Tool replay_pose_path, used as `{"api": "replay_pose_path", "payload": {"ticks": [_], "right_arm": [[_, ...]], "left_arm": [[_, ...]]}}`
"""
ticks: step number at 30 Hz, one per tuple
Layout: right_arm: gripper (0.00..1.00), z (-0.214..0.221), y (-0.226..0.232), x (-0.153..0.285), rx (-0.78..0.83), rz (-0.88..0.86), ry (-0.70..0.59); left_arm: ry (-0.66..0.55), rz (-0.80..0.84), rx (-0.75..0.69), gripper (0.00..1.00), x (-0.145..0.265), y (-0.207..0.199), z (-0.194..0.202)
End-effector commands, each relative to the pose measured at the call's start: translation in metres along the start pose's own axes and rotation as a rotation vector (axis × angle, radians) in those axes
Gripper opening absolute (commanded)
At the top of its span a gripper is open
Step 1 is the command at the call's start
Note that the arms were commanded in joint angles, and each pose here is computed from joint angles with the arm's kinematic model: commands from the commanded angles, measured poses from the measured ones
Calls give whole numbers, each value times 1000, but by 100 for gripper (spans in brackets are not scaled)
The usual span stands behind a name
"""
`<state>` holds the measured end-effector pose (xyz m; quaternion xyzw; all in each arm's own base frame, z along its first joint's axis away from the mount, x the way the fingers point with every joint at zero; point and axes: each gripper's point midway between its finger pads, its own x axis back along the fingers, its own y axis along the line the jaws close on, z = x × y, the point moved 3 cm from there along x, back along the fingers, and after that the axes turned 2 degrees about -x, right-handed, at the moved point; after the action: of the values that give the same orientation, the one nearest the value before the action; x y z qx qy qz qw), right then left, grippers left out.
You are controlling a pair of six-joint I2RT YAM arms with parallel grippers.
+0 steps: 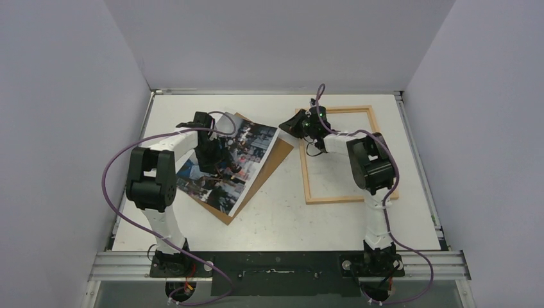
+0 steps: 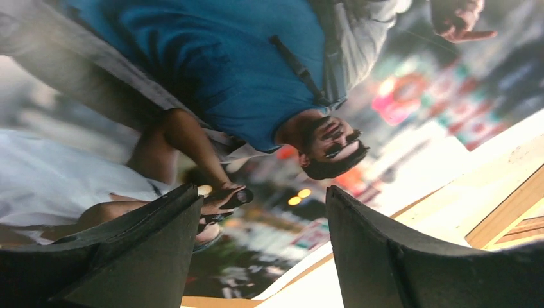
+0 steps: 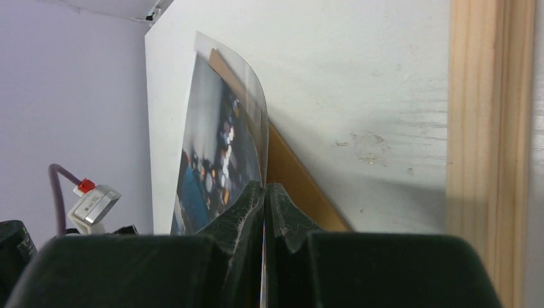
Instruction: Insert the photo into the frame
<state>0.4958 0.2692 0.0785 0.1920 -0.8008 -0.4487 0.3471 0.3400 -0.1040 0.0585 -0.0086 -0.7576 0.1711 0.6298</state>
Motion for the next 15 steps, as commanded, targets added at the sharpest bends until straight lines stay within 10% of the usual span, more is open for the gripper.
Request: {"api": "replay_pose_path", "payload": {"ticks": [1, 15], "right_arm": [[0, -26, 65, 39, 205, -68, -80], [24, -9, 60, 23, 154, -183, -20]], "left_arm": [[-79, 6, -19, 70, 24, -5, -14], [76, -80, -15, 61, -17, 32, 41]]}}
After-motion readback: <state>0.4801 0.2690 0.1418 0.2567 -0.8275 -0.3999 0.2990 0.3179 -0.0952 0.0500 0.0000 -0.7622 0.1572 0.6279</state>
